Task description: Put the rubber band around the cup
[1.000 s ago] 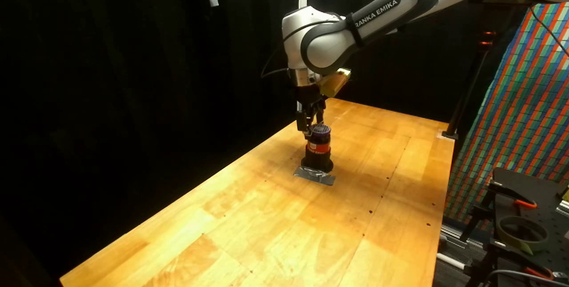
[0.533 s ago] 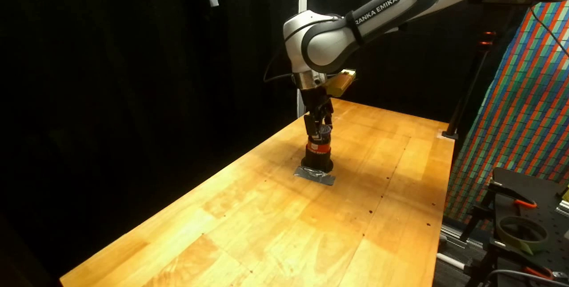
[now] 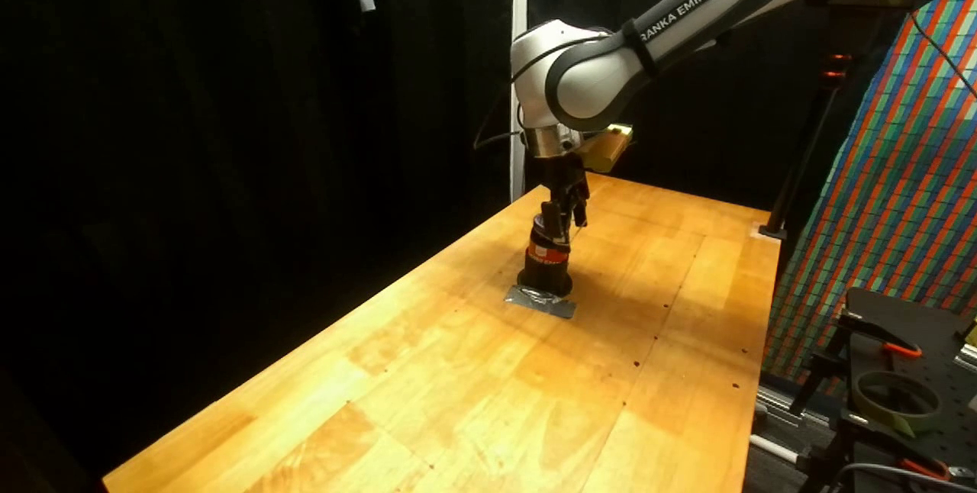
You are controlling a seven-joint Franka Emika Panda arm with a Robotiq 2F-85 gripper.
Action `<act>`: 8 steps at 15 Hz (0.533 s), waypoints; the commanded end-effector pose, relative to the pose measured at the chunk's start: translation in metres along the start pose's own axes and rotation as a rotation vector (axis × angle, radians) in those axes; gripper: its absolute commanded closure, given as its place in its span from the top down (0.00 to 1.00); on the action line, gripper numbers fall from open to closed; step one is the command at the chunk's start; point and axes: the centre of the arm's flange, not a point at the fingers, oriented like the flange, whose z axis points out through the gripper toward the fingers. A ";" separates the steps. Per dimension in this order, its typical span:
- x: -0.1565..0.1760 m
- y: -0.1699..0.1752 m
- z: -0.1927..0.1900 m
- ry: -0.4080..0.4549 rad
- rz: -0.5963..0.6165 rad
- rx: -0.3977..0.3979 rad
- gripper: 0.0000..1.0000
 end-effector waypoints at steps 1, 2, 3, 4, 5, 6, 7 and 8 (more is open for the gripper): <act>-0.053 0.005 0.007 0.049 0.019 0.021 0.75; -0.058 0.005 0.008 0.084 0.021 0.024 0.73; -0.064 0.004 0.010 0.112 0.021 0.029 0.66; -0.071 0.003 0.012 0.144 0.021 0.035 0.58; -0.077 0.003 0.014 0.178 0.019 0.042 0.49; -0.084 0.001 0.017 0.225 0.027 0.047 0.42; -0.092 -0.001 0.019 0.271 0.031 0.049 0.34; -0.099 -0.003 0.021 0.317 0.038 0.045 0.27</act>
